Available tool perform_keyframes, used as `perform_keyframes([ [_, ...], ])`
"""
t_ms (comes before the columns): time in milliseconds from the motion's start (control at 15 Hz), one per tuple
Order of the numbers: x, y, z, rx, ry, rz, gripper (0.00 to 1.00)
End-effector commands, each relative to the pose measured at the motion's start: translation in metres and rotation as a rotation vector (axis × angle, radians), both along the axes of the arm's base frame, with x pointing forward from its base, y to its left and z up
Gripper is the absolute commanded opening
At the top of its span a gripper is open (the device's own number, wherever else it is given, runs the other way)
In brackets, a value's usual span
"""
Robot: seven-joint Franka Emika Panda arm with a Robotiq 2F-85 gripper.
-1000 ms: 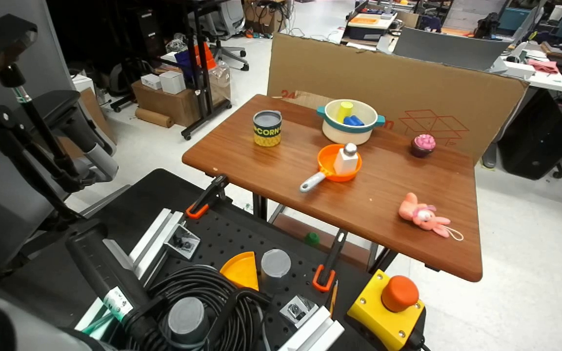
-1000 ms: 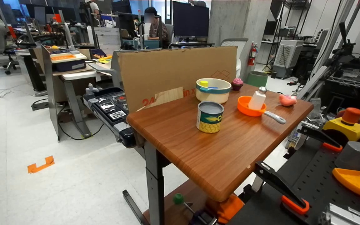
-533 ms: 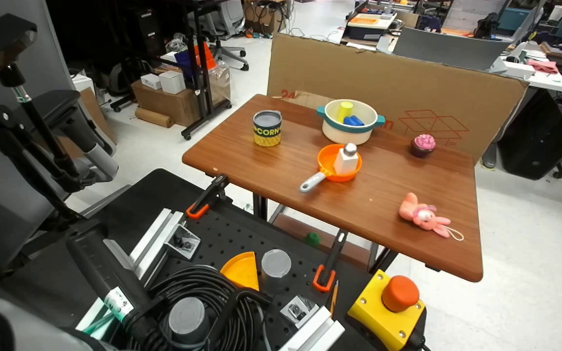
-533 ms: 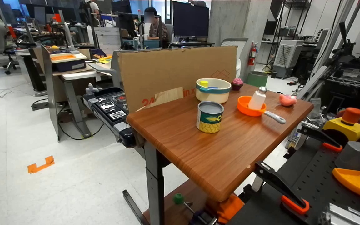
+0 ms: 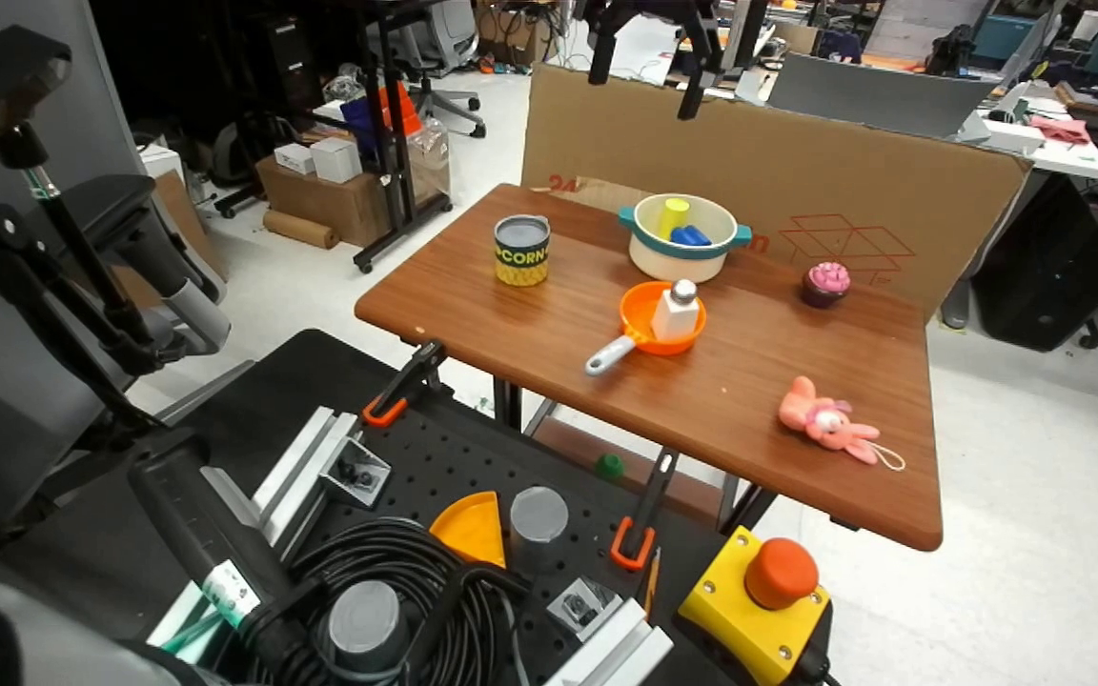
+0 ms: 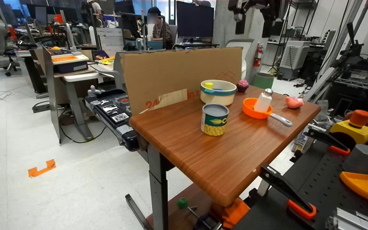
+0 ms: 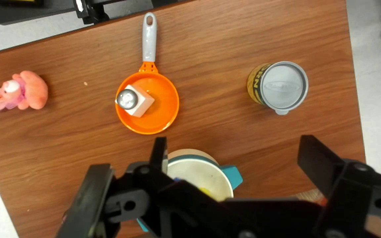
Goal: Remove the shaker from the pot
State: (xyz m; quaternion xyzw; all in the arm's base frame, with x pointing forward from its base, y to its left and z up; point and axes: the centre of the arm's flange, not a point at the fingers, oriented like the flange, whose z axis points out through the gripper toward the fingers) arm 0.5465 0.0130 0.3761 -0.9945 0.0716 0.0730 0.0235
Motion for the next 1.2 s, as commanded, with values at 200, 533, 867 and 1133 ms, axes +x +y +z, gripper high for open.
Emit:
perform_keyframes([
  [200, 0.019, -0.013, -0.012, -0.001, 0.071, 0.194, 1.0],
  [533, 0.01, -0.032, 0.011, -0.087, 0.0, 0.446, 1.0],
  [867, 0.015, -0.037, 0.008, -0.111, 0.002, 0.525, 1.0],
  [1133, 0.017, -0.031, -0.006, -0.068, -0.008, 0.498, 1.0],
])
